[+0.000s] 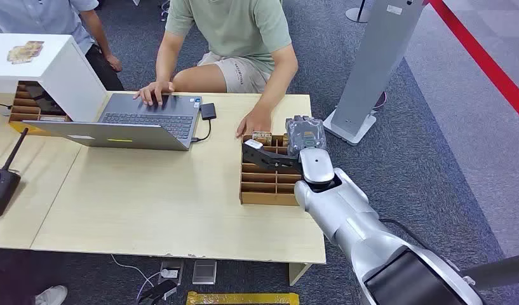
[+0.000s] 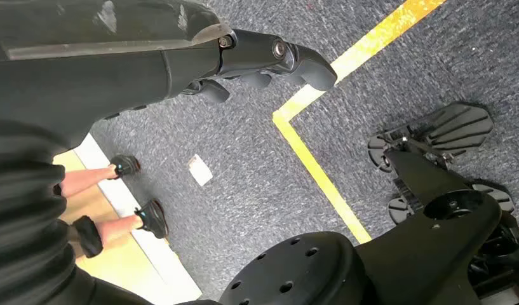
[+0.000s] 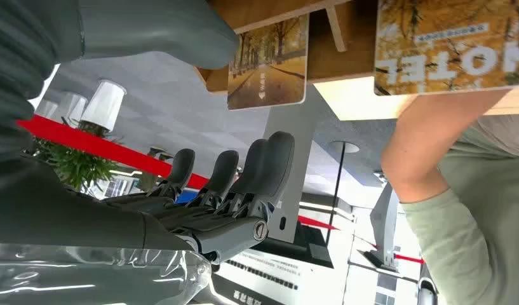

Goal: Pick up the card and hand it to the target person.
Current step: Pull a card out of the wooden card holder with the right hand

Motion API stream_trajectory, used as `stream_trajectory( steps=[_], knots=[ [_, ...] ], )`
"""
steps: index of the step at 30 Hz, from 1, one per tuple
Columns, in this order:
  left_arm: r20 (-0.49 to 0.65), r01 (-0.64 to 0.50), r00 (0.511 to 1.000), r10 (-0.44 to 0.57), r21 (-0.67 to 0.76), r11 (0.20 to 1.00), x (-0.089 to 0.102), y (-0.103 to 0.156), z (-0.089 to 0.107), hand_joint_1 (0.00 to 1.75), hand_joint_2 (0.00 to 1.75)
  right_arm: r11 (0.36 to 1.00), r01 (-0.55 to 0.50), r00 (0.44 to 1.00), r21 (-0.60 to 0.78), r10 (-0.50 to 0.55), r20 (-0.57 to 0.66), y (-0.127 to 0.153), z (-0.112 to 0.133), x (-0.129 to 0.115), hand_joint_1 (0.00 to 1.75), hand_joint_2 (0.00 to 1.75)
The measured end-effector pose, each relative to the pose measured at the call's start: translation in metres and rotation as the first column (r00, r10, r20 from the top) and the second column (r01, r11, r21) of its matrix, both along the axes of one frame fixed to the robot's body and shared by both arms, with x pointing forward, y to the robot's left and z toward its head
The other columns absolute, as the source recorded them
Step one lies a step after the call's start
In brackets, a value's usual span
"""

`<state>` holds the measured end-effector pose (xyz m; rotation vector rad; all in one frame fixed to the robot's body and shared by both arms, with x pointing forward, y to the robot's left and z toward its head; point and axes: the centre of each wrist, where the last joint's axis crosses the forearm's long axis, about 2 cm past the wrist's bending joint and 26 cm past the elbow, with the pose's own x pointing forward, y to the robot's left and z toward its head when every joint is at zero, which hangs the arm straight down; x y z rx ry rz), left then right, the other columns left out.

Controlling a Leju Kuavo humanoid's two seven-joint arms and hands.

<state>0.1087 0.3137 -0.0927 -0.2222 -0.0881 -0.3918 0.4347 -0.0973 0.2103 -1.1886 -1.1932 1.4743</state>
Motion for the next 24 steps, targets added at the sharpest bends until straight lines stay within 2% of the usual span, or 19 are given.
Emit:
stream_trajectory(
  steps=[12,24],
  knots=[
    [-0.01,-0.02,1.0,0.02,0.0,1.0,-0.0063,-0.0007,-0.0016,0.0,1.75,1.0,-0.005,1.0,0.002,0.005,-0.02,0.0092,0.0022,-0.0028,0.67,1.75],
    [-0.013,-0.016,1.0,0.015,-0.005,1.0,-0.0039,-0.001,-0.001,0.0,1.75,0.999,0.05,0.997,-0.02,-0.051,-0.057,0.0051,-0.0043,-0.0038,0.67,1.75]
  ],
)
